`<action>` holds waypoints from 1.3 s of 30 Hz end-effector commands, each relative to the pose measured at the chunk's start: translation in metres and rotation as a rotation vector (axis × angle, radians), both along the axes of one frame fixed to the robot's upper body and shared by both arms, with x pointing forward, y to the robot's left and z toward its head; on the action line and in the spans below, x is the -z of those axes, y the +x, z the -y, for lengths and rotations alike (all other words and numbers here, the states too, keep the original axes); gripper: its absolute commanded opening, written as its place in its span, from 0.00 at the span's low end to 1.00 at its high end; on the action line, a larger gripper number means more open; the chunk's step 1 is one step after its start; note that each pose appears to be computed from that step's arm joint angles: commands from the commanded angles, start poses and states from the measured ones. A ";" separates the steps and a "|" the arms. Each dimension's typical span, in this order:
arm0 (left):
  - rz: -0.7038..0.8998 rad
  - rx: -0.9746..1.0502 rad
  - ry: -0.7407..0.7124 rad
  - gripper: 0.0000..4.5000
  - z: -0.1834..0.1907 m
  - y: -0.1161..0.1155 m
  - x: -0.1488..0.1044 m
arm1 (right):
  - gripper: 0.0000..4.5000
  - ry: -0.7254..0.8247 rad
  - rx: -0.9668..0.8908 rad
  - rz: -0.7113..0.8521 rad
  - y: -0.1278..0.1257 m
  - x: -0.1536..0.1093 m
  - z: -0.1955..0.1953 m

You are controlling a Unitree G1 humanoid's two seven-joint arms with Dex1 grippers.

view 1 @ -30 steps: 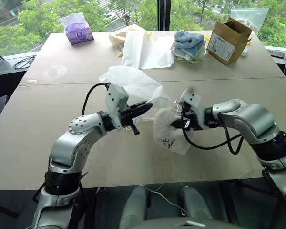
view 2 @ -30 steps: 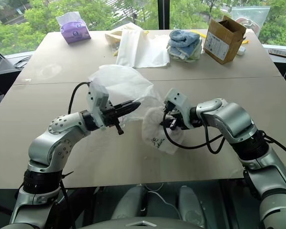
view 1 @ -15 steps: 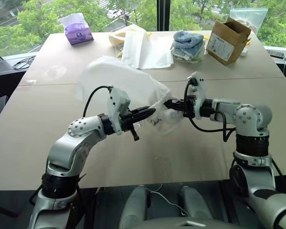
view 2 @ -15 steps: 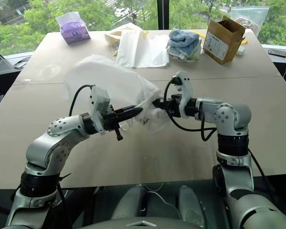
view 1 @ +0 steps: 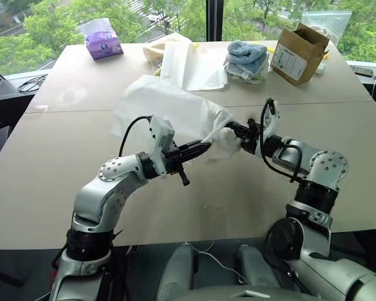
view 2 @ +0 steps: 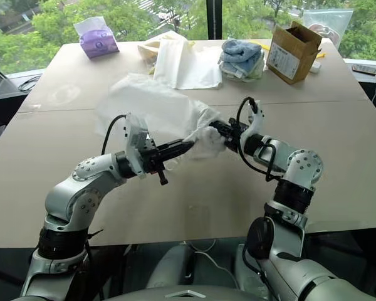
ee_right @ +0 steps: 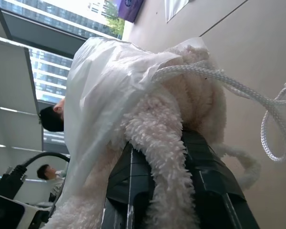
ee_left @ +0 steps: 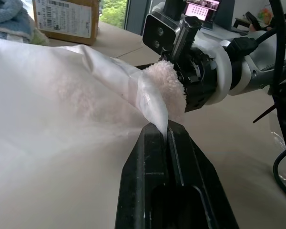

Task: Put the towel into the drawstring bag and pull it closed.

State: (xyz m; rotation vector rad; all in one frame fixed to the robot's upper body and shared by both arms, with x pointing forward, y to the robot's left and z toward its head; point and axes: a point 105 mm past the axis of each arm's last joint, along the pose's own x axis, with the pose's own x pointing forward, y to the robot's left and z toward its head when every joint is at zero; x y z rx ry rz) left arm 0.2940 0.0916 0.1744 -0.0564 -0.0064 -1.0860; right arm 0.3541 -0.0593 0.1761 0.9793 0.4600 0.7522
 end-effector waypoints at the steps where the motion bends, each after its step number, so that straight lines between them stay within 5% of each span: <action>1: 0.032 0.044 -0.033 0.00 0.006 -0.004 -0.011 | 0.02 0.120 -0.107 0.102 -0.021 -0.025 -0.044; 9: 0.044 0.071 -0.088 0.00 0.013 -0.002 -0.023 | 0.02 -0.260 -0.263 0.491 -0.057 -0.004 -0.072; 18: 0.032 0.098 -0.106 0.00 0.016 -0.001 -0.025 | 0.02 -0.562 -0.086 0.965 -0.034 0.007 -0.067; 24: 0.014 0.118 -0.104 0.00 0.016 -0.003 -0.022 | 0.02 -0.253 0.209 0.701 -0.003 -0.014 -0.044; 29: 0.013 0.108 -0.114 0.00 0.014 -0.002 -0.022 | 0.02 0.006 0.240 0.385 0.001 -0.007 -0.040; 31: 0.016 0.100 -0.119 0.00 0.013 0.000 -0.023 | 0.02 -0.001 0.202 0.376 -0.003 -0.009 -0.043; 34: 0.019 0.082 -0.128 0.00 0.012 0.004 -0.025 | 0.02 -0.324 -0.007 0.682 -0.031 -0.002 -0.066; 37: 0.020 0.074 -0.126 0.00 0.011 0.005 -0.025 | 0.02 -0.274 0.243 0.505 0.002 -0.001 -0.033; 39: 0.019 0.066 -0.123 0.00 0.011 0.006 -0.024 | 0.02 -0.303 0.114 0.592 -0.013 -0.005 -0.050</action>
